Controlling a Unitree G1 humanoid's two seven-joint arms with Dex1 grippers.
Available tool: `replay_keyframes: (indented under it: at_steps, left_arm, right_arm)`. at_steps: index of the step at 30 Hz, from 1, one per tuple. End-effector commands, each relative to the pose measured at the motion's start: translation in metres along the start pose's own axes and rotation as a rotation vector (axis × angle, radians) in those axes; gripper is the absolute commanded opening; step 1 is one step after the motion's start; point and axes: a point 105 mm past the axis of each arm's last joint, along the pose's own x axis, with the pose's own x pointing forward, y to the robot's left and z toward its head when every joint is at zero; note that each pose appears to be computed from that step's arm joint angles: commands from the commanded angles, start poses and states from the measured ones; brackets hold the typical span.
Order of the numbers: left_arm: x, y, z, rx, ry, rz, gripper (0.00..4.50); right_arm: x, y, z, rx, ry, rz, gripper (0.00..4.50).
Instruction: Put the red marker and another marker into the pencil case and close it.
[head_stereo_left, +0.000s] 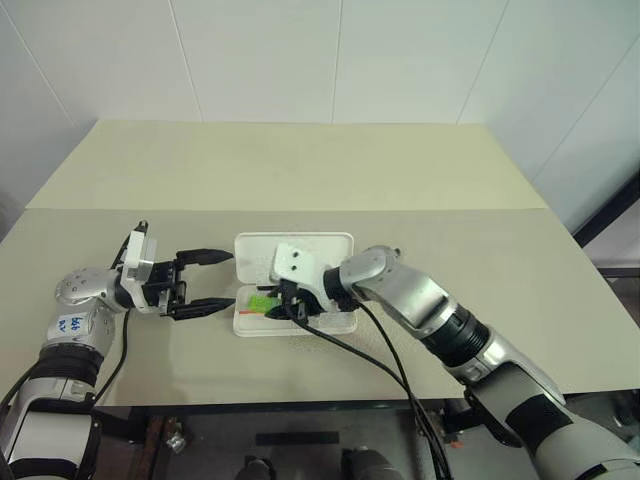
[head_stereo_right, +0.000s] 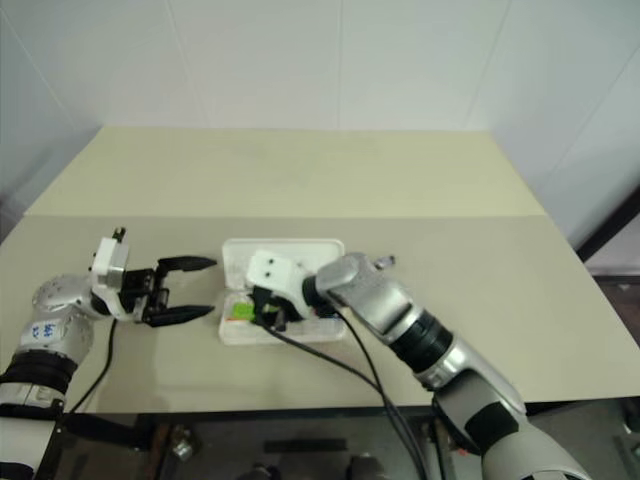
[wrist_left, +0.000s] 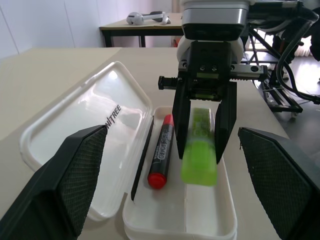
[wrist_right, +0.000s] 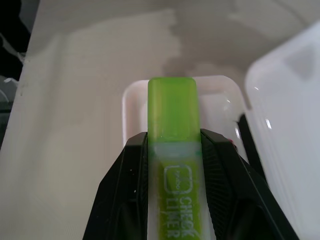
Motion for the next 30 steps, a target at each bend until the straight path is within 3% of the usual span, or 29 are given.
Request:
replay_keyframes:
  at_steps: [1, 15, 16, 24, 30]
  left_arm:
    - [-0.005, -0.013, 0.009, 0.040, 0.001, -0.117, 4.50]
    - [-0.005, -0.014, 0.010, 0.047, 0.005, -0.118, 4.50]
    - [-0.004, -0.014, 0.010, 0.048, 0.005, -0.119, 4.50]
    - [0.001, -0.011, 0.011, 0.051, -0.009, -0.127, 4.50]
    - [0.006, -0.010, 0.011, 0.046, -0.021, -0.135, 4.50]
  right_arm:
    - [0.004, 0.002, 0.014, -0.056, -0.034, 0.016, 1.10]
    - [0.010, 0.001, 0.005, -0.070, -0.001, 0.032, 1.10]
    - [0.009, 0.000, 0.004, -0.071, 0.001, 0.030, 1.83]
    - [-0.003, 0.001, 0.019, -0.076, -0.036, 0.025, 4.46]
    - [-0.034, -0.002, 0.041, -0.027, -0.129, -0.045, 4.46]
